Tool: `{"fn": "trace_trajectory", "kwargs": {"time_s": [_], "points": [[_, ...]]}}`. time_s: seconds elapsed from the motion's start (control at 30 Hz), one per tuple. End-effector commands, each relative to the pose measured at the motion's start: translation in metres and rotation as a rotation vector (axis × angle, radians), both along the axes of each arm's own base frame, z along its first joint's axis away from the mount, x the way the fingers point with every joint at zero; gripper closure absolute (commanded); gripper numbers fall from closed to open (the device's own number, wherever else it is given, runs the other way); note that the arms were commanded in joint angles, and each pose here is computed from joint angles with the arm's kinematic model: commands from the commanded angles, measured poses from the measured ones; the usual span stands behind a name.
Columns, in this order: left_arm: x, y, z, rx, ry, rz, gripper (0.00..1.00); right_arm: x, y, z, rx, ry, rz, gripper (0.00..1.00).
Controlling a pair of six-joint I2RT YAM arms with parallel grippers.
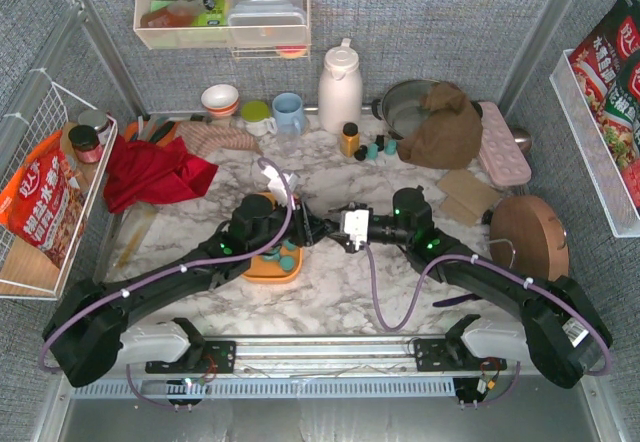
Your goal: Mix the coffee capsules in the storage basket
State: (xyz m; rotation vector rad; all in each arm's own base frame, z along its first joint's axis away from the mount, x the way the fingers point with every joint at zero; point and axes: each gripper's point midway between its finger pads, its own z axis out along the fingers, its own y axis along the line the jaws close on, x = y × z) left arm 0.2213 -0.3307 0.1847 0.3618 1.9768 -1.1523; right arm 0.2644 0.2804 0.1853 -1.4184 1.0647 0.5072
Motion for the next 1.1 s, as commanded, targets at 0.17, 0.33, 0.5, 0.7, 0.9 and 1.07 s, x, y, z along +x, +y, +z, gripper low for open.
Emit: {"fn": "trace_trajectory", "kwargs": {"time_s": [0.17, 0.33, 0.5, 0.7, 0.9, 1.07], "points": [[0.019, 0.046, -0.003, 0.166, -0.010, 0.220, 0.65, 0.008, -0.003, 0.002, -0.013, 0.007, -0.045, 0.23], [0.023, 0.108, -0.024, 0.395, 0.002, 0.400, 0.63, 0.027, -0.013, -0.001, -0.027, 0.024, -0.147, 0.19], [0.023, 0.161, -0.060, 0.562, 0.067, 0.510, 0.58, 0.078, -0.033, 0.006, 0.039, 0.156, -0.452, 0.18], [0.044, 0.179, -0.079, 0.569, 0.076, 0.585, 0.55, 0.162, -0.084, 0.000, 0.126, 0.360, -0.962, 0.01], [0.065, 0.181, -0.097, 0.597, 0.098, 0.597, 0.53, 0.224, -0.129, -0.040, 0.264, 0.688, -1.303, 0.01], [0.075, 0.178, -0.106, 0.602, 0.108, 0.588, 0.52, 0.260, -0.146, -0.081, 0.376, 0.957, -1.320, 0.02]]}}
